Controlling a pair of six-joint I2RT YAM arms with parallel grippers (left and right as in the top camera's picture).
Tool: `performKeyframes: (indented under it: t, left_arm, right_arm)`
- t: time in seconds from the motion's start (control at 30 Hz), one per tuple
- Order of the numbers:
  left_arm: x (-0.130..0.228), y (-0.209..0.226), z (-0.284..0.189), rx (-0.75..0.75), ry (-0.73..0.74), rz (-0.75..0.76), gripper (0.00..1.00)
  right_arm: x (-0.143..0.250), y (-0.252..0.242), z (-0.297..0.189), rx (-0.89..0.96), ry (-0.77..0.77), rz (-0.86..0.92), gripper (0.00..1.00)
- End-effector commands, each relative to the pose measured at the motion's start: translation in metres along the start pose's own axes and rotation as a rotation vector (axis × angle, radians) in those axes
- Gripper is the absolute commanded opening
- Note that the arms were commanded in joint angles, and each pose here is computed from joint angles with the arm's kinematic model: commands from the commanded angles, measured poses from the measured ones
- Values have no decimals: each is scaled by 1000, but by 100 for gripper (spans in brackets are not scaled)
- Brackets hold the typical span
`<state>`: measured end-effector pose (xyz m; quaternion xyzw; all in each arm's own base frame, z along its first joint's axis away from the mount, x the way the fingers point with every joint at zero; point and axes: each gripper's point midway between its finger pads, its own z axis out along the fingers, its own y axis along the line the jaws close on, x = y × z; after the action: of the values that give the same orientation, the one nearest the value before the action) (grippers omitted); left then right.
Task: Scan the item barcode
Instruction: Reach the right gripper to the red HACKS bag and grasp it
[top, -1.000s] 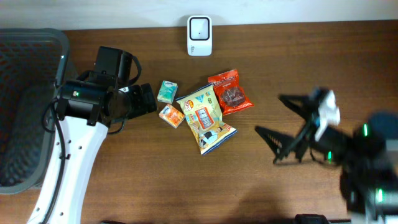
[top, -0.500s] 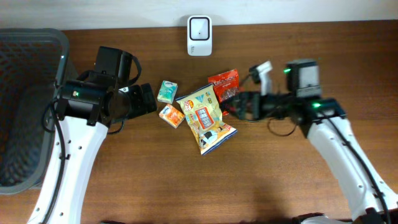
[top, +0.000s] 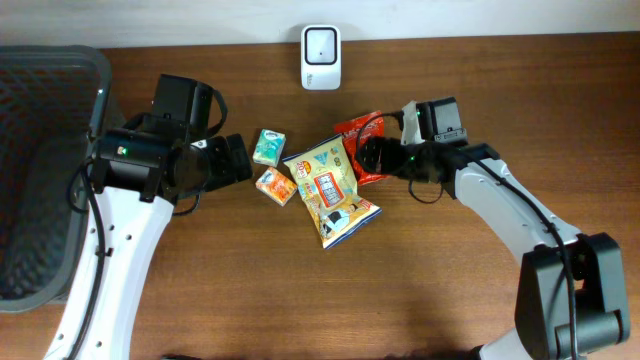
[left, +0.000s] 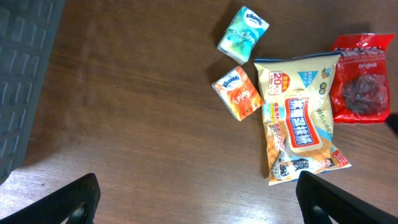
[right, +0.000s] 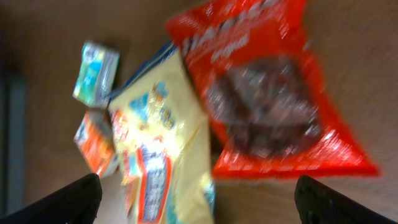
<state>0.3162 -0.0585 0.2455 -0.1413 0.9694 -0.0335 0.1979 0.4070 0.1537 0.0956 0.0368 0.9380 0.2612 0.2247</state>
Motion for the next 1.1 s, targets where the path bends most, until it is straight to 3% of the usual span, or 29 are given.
performKeyframes:
  t: [0.0, 0.1, 0.33, 0.5, 0.6, 0.63, 0.73, 0.83, 0.9, 1.07]
  left_arm:
    - [0, 0, 2, -5, 2, -11, 99]
    - [0, 0, 2, -5, 2, -11, 99]
    - [0, 0, 2, -5, 2, -11, 99]
    - [0, 0, 2, -5, 2, -11, 99]
    - [0, 0, 2, -5, 2, -11, 99]
    - [0, 0, 2, -5, 2, -11, 99]
    - [0, 0, 2, -5, 2, -11, 99]
    - [0, 0, 2, -5, 2, -11, 99]
    - [0, 0, 2, -5, 2, -11, 99]
    - [0, 0, 2, -5, 2, -11, 99]
  right_arm:
    - [-35, -25, -5, 170, -157, -18, 98]
    - [-44, -30, 1, 197, -183, -129, 98]
    - [-36, -51, 42, 212, -143, -148, 99]
    - [-33, -42, 68, 48, -121, -162, 99]
    - [-25, -54, 78, 66, -93, -144, 99]
    - [-23, -58, 81, 66, -83, -138, 96]
    - [-21, -63, 84, 72, -75, -128, 67]
    - [-20, -57, 83, 41, -68, -130, 26]
    - [-23, -53, 76, 16, -71, -124, 5]
    - [-48, -49, 21, 65, -123, -99, 4]
